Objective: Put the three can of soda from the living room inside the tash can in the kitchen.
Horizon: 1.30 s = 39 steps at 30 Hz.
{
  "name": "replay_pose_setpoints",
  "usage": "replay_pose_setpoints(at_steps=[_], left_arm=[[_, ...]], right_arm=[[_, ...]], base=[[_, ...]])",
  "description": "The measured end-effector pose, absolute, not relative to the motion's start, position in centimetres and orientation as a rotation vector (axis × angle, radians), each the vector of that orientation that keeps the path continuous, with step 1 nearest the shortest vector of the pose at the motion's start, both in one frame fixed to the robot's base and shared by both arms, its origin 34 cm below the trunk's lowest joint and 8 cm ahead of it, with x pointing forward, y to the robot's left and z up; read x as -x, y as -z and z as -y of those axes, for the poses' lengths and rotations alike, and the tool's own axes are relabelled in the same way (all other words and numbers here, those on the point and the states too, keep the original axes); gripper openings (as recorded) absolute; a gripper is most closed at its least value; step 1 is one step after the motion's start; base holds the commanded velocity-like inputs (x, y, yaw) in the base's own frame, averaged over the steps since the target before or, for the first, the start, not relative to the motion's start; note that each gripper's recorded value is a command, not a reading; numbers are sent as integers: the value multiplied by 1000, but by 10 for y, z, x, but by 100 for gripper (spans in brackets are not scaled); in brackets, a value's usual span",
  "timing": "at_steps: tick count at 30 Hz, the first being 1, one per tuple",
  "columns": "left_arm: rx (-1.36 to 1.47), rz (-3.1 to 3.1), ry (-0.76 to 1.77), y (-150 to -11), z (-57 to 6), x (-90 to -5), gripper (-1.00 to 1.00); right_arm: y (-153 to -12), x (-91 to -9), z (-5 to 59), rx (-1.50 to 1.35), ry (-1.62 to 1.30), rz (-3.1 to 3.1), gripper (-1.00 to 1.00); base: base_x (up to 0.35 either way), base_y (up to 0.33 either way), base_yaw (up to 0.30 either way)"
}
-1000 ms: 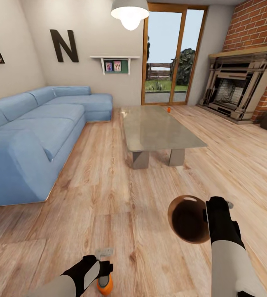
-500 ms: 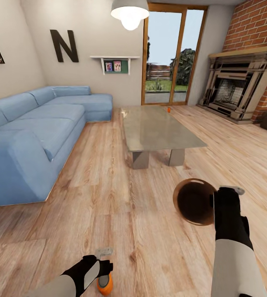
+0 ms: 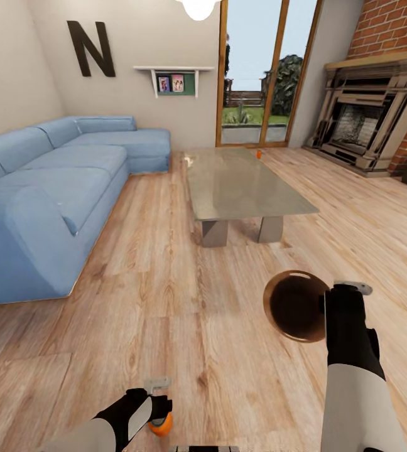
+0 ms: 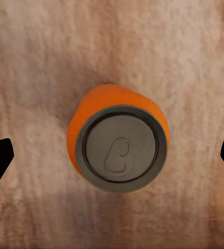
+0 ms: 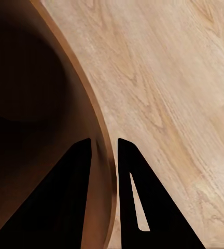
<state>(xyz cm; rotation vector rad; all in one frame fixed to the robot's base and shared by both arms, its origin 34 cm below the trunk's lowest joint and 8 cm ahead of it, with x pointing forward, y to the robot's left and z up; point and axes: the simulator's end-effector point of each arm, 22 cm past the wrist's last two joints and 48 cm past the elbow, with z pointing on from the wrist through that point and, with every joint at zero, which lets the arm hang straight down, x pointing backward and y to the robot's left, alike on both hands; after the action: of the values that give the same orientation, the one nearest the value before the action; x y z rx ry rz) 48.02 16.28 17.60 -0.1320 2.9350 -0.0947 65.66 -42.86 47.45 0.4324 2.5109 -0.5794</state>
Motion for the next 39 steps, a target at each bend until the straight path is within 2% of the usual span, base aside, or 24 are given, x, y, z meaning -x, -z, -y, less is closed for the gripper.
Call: replay_pose_setpoints(at_steps=[39], left_arm=[[150,-2890,86,-148,-162,-480,100]], right_arm=[[-428,-661,412,-367,591,-2585,-100]], base=[[0,0,0]])
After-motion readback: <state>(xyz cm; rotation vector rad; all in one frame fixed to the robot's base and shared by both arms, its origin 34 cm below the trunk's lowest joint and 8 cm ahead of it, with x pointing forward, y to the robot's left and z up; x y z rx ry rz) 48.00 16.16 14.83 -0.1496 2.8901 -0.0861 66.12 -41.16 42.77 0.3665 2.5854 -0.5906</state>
